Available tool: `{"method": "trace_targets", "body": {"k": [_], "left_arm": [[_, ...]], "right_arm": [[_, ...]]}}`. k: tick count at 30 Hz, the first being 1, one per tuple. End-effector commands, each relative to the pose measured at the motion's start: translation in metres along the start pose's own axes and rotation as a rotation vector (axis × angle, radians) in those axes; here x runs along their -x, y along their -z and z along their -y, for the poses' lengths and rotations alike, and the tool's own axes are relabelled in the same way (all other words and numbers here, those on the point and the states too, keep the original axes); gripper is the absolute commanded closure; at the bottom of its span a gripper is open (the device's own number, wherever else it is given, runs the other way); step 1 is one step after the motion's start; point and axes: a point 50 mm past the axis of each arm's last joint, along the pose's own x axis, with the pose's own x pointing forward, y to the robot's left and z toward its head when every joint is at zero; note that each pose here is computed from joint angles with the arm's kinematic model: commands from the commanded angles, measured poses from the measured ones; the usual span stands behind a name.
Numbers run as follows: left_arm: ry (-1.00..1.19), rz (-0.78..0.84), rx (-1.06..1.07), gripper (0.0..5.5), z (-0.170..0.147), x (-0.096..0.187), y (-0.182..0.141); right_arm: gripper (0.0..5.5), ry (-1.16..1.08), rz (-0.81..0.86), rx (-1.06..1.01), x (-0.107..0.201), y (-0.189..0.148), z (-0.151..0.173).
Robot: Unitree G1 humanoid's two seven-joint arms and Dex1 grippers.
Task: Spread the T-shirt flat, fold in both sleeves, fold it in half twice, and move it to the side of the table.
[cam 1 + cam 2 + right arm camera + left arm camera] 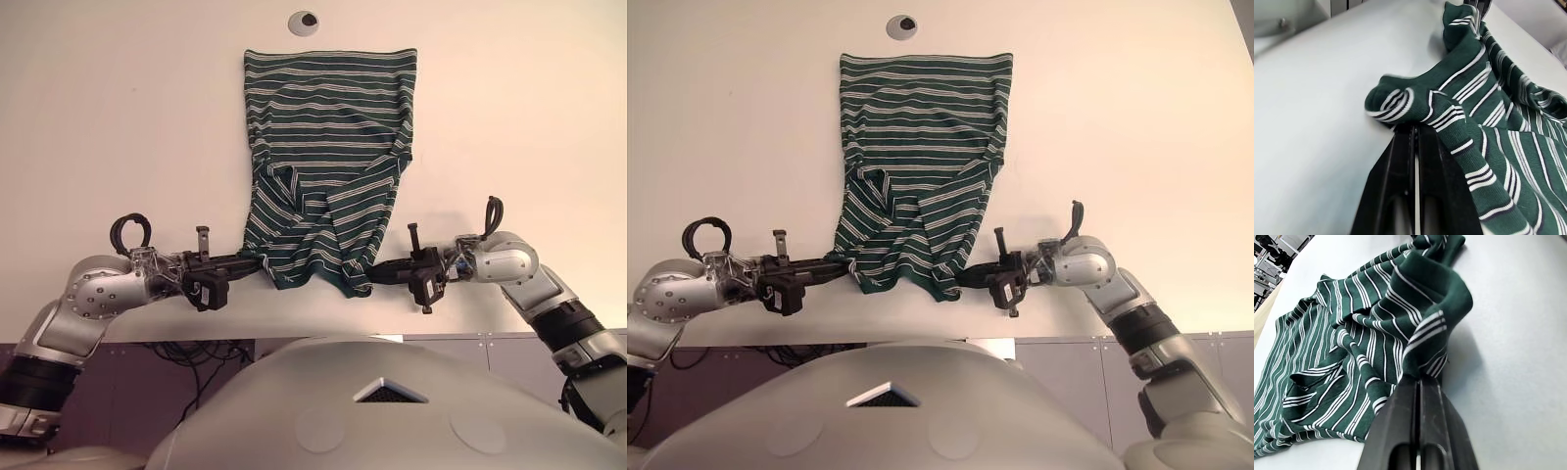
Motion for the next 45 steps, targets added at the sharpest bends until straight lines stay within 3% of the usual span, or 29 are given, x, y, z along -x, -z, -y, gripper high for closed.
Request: {"method": "trace_targets", "body": {"k": [1,5,8,10,13,21,27,30,32,35,38,42,44,45], "left_arm": [[0.004,-0.017,0.0,5.5,-0.008,0.004,0.004],[-0.006,-0.003,0.023,5.5,-0.012,0.004,0.003],[0.057,0.095,0.322,5.5,-0.016,0.01,-0.018],[0.019,0.235,0.499,5.5,-0.05,0.018,-0.036],[-0.189,0.328,0.538,5.5,-0.108,0.022,-0.04],[-0.537,0.162,0.567,5.5,-0.18,-0.024,0.01],[-0.68,-0.001,0.575,5.5,-0.225,-0.055,0.043],[-0.676,-0.101,0.604,5.5,-0.227,-0.076,0.056],[-0.724,-0.108,0.652,5.1,-0.228,-0.083,0.059],[-0.829,-0.141,0.669,4.6,-0.23,-0.075,0.067],[-0.893,-0.111,0.594,4.58,-0.234,-0.059,0.068],[-0.634,0.169,0.398,4.58,-0.22,-0.071,0.034],[-0.379,0.168,0.263,4.58,-0.188,-0.087,0.02],[-0.212,0.078,0.149,4.58,-0.165,-0.096,0.022]], "right_arm": [[5.48,0.042,-0.021,-0.016,0.018,-0.012,0.016],[5.48,0.12,-0.027,-0.07,0.033,-0.021,0.024],[5.48,0.146,-0.011,-0.124,0.044,-0.032,0.018],[5.48,0.245,0.043,-0.207,0.046,-0.038,0.035],[5.48,0.415,0.115,-0.345,0.05,-0.037,0.066],[5.48,0.908,0.224,-0.711,0.056,0.004,0.162],[5.48,1.061,0.085,-0.782,0.042,0.04,0.213],[5.48,1.097,-0.04,-0.807,0.037,0.057,0.212],[5.26,1.179,-0.137,-0.837,0.039,0.069,0.207],[4.71,1.234,-0.175,-0.822,0.041,0.072,0.208],[4.38,1.146,-0.179,-0.634,0.034,0.06,0.215],[4.38,0.827,-0.371,-0.279,0.023,0.051,0.208],[4.38,0.634,-0.568,-0.133,0.02,0.062,0.194],[4.38,0.495,-0.641,-0.088,0.017,0.067,0.182]]}}
